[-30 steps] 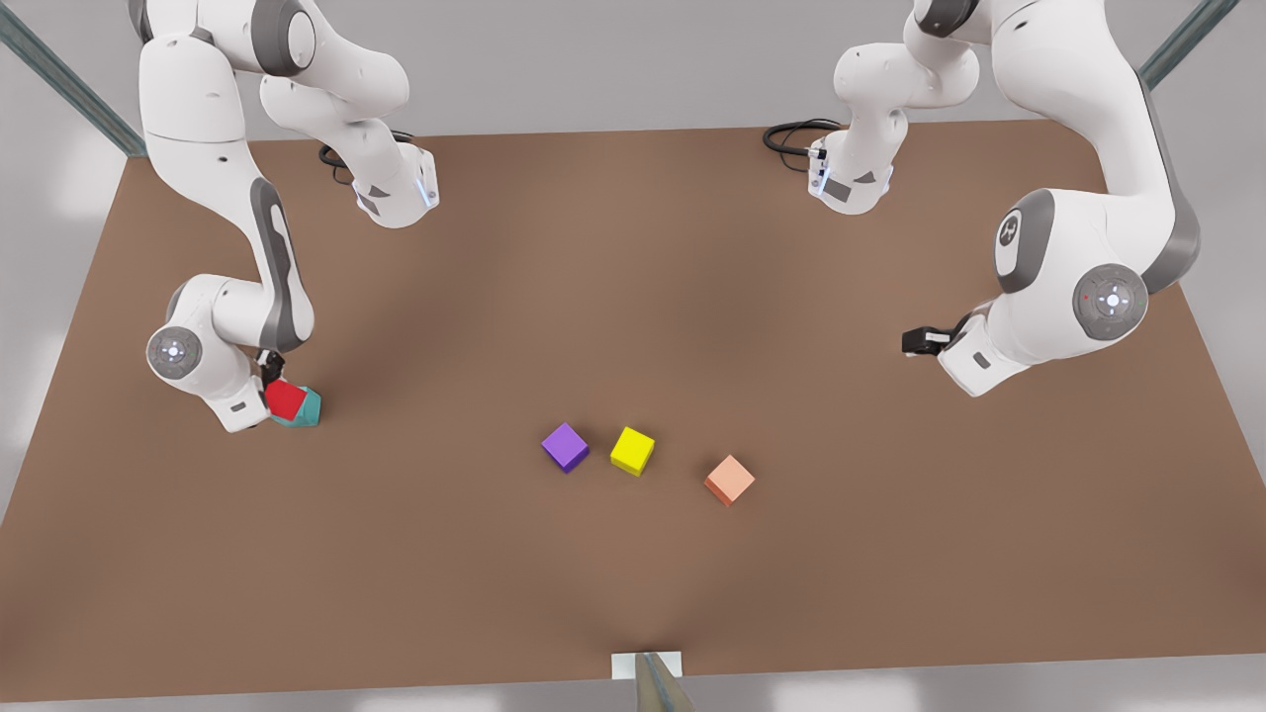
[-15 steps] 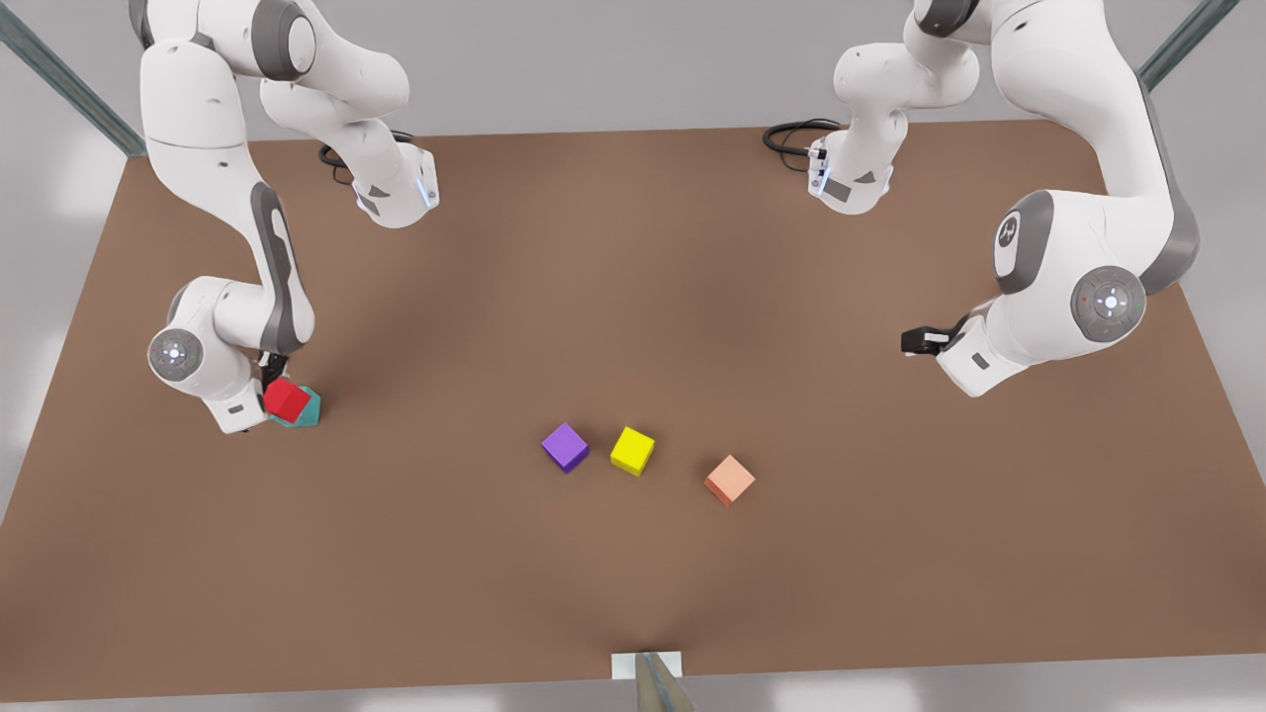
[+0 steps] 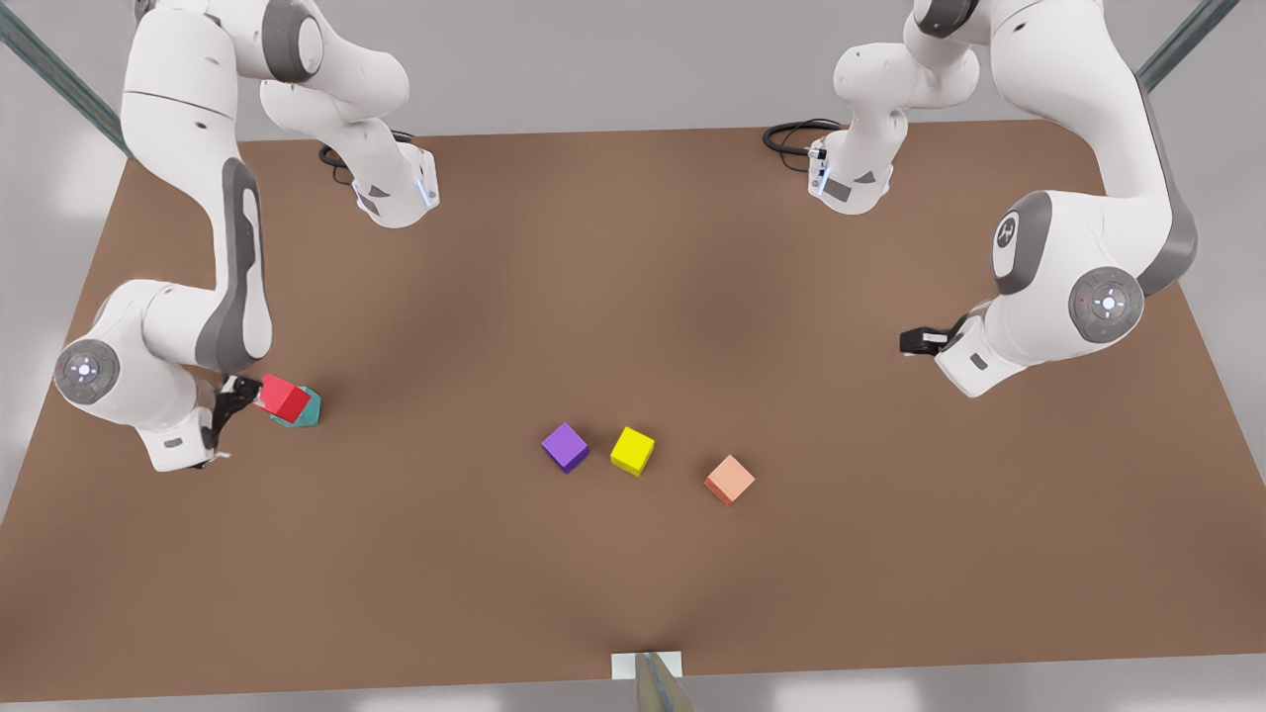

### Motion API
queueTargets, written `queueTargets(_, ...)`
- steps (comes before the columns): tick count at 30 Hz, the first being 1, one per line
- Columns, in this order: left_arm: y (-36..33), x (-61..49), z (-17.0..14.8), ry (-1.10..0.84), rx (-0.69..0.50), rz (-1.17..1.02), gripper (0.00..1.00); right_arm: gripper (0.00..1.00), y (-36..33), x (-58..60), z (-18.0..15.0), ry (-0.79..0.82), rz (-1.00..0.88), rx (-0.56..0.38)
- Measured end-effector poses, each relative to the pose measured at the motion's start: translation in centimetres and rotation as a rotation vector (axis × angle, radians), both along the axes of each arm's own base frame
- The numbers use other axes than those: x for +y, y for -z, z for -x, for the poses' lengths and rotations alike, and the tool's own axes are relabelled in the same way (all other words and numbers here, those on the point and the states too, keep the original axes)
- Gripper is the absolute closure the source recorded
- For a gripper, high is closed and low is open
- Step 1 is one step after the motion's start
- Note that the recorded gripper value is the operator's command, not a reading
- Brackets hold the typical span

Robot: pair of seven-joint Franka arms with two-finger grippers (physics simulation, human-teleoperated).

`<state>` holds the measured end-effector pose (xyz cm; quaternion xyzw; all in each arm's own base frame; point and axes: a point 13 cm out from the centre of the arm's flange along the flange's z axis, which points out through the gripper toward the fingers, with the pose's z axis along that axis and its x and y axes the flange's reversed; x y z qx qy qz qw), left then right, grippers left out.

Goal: Pick up red wooden cube and pass to hand red wooden cube and place in blue wooden cube

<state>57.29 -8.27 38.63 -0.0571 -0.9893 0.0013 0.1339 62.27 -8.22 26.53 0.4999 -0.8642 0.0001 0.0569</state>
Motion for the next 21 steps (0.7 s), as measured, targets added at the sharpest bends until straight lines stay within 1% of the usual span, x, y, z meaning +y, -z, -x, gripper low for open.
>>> queueTargets(2, 0.1, 0.0, 0.0, -0.001, 0.001, 0.0, 0.0, 0.0, 1.0, 4.6, -2.7, 0.084, -0.021, 0.024)
queueTargets(3, 0.1, 0.0, 0.0, -0.001, 0.001, 0.0, 0.0, 0.0, 1.2, 6.8, -4.6, 0.124, -0.012, 0.023)
queueTargets(4, 0.1, 0.0, 0.0, -0.001, 0.001, 0.0, 0.0, 0.0, 0.2, 8.5, -6.3, 0.163, -0.003, 0.006)
queueTargets(5, 0.1, 0.0, 0.0, 0.0, 0.002, 0.0, 0.0, 0.0, -2.1, 9.6, -7.2, 0.204, 0.004, -0.011)
queueTargets(6, 0.1, 0.0, 0.0, -0.001, 0.002, 0.0, 0.0, 0.0, -6.1, 10.6, -7.4, 0.236, 0.013, -0.034)
queueTargets(7, 0.1, 0.0, 0.0, -0.001, 0.002, -0.001, 0.0, 0.0, -10.8, 12.1, -6.3, 0.255, 0.004, -0.046)
queueTargets(9, 0.1, 0.0, 0.0, -0.001, 0.003, -0.001, 0.0, 0.0, -18.6, 13.1, -0.5, 0.302, -0.023, -0.027)
queueTargets(11, 0.1, 0.0, 0.1, -0.002, 0.004, -0.001, 0.0, 0.0, -20.9, 11.7, 4.7, 0.392, 0.007, 0.022)
queueTargets(12, 0.2, 0.0, 0.1, -0.001, 0.004, -0.001, 0.0, 0.0, -21.0, 10.8, 6.4, 0.445, 0.026, 0.043)
queueTargets(15, 0.3, -0.1, 0.1, 0.0, 0.006, -0.001, 0.0, 0.0, -20.8, 9.3, 8.6, 0.581, 0.072, 0.076)
queueTargets(21, 0.3, -0.1, 0.1, -0.001, 0.007, -0.001, 0.0, 0.0, -20.6, 9.8, 9.3, 0.757, 0.119, 0.081)
